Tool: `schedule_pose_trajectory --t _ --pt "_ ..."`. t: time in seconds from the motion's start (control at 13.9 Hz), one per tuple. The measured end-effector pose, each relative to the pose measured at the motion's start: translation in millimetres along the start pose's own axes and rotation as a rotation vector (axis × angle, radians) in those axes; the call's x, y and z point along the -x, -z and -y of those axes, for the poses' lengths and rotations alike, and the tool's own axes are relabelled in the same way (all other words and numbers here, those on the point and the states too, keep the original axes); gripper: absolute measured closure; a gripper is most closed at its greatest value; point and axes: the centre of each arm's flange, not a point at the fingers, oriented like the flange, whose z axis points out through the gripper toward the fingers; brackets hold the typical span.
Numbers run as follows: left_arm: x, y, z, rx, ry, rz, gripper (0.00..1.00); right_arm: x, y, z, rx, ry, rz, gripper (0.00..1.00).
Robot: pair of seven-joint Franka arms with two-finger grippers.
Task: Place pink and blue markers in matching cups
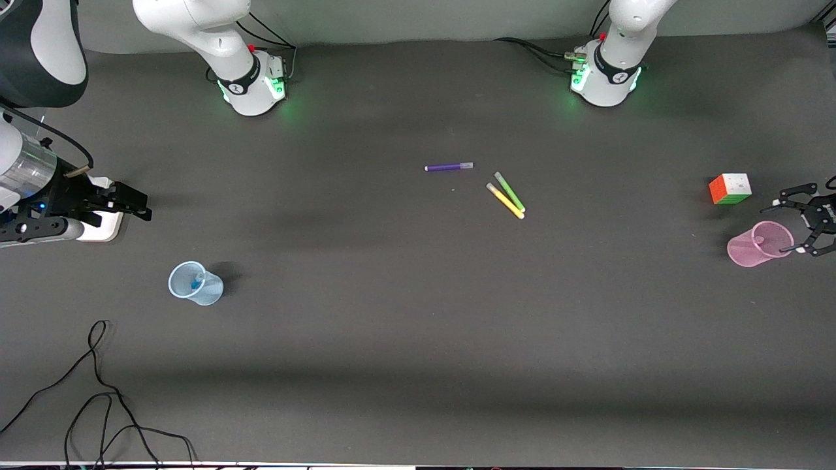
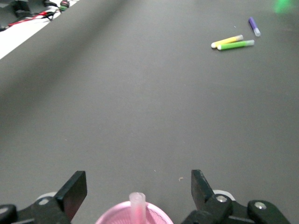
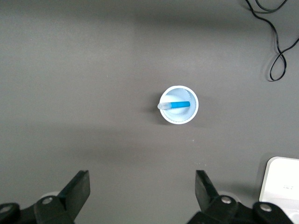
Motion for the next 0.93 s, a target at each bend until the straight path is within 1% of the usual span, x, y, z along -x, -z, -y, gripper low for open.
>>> schedule_pose_trajectory --t 0.07,0.14,0.22,0.36,0.5,0.72,0.79,0.93 --pt "-20 12 5 -0.015 0.034 0.016 0.0 0 -1 0 0.0 0.0 0.002 0.0" --pt "-47 25 10 -0.023 0.066 0.04 0.0 0 -2 0 0.0 0.0 0.001 0.0" --pt "-81 37 13 -0.029 0.1 0.078 0.0 0 -1 0 0.0 0.0 0.0 0.0" --pt "-159 55 13 -0.045 0.179 0.175 0.0 0 -1 0 0.0 -0.001 -0.004 0.0" --pt "-236 60 6 -0.072 0.285 0.279 0.0 -2 1 -1 0.001 -0.001 -0.017 0.0" --pt "-333 42 -9 -0.133 0.461 0.429 0.0 -2 3 -1 0.002 -0.001 -0.025 0.0" --pt "-359 30 -14 -0.158 0.52 0.476 0.0 -2 3 0 0.002 0.0 -0.026 0.0" --pt "-398 7 -22 -0.213 0.622 0.563 0.0 -3 6 0 0.002 0.001 -0.031 0.0"
